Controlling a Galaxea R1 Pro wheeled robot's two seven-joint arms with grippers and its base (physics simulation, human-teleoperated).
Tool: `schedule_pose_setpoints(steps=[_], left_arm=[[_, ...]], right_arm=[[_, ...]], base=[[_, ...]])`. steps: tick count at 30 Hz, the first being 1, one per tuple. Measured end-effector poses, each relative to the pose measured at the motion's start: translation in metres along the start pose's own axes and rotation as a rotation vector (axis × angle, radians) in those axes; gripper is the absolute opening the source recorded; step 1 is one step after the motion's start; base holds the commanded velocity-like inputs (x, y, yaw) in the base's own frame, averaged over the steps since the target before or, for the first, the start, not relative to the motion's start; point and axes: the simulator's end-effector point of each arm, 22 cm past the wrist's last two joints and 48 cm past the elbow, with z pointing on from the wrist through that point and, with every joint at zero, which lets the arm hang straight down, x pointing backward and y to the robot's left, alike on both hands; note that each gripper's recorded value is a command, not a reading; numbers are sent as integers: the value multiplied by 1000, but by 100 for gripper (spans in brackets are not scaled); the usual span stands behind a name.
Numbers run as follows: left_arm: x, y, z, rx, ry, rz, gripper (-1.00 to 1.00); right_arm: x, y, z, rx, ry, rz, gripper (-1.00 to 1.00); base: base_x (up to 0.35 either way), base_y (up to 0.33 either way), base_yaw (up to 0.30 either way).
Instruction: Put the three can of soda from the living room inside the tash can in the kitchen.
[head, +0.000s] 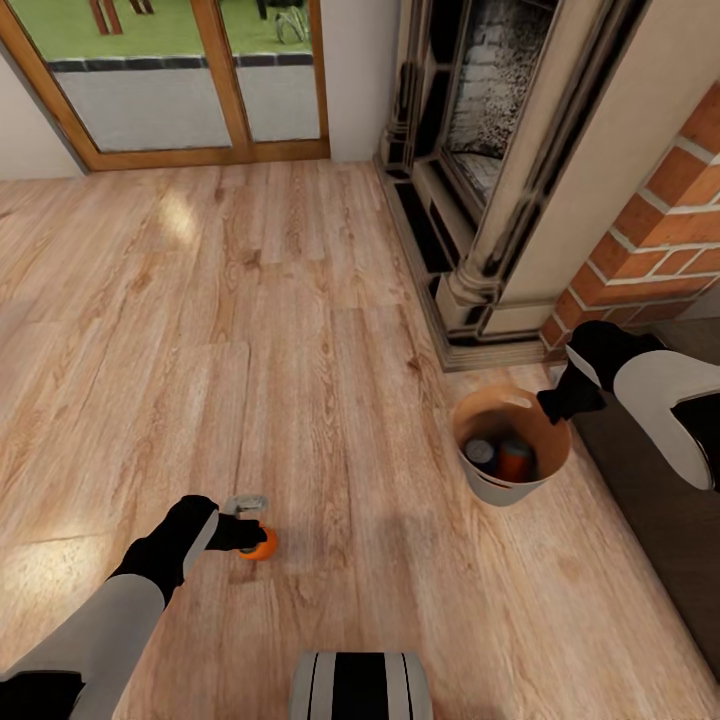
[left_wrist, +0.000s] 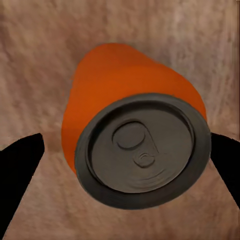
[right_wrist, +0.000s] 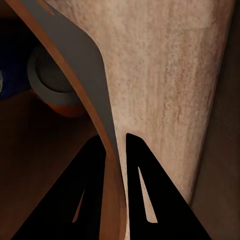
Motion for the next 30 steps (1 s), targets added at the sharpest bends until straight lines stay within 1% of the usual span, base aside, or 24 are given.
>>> schedule_pose_setpoints(steps=[5, 9, 12, 16, 18, 24, 25, 30], left_arm=[[-2, -2, -1, 7, -5, -3, -100], [-2, -2, -1, 6, -6, -3, -100], [-6, -3, -7, 1, -14, 4, -100], [-7, -17, -11, 16, -18, 11, -100], [-9, -20, -15, 18, -23, 16, -100], [-16, -26, -26, 24, -44, 20, -100], [-18, -26, -28, 22, -48, 22, -100], [-24, -28, -39, 25, -68, 25, -100]], right_arm=[[-1, 4, 0, -12, -2, 4, -100], [-1, 3, 0, -5, -1, 0, -100], [-1, 0, -9, 2, -13, -2, -100], [-3, -1, -21, -6, -30, 5, -100], [-3, -1, -26, -9, -38, 9, -100], [-4, -5, -44, 3, -61, 3, -100], [-5, -3, -47, 6, -65, -3, -100], [-7, 5, -61, -19, -89, 4, -100]], base=[[0, 0, 0], [0, 0, 0], [0, 0, 0], [0, 0, 0], [0, 0, 0], [0, 0, 0], [0, 0, 0], [0, 0, 0]])
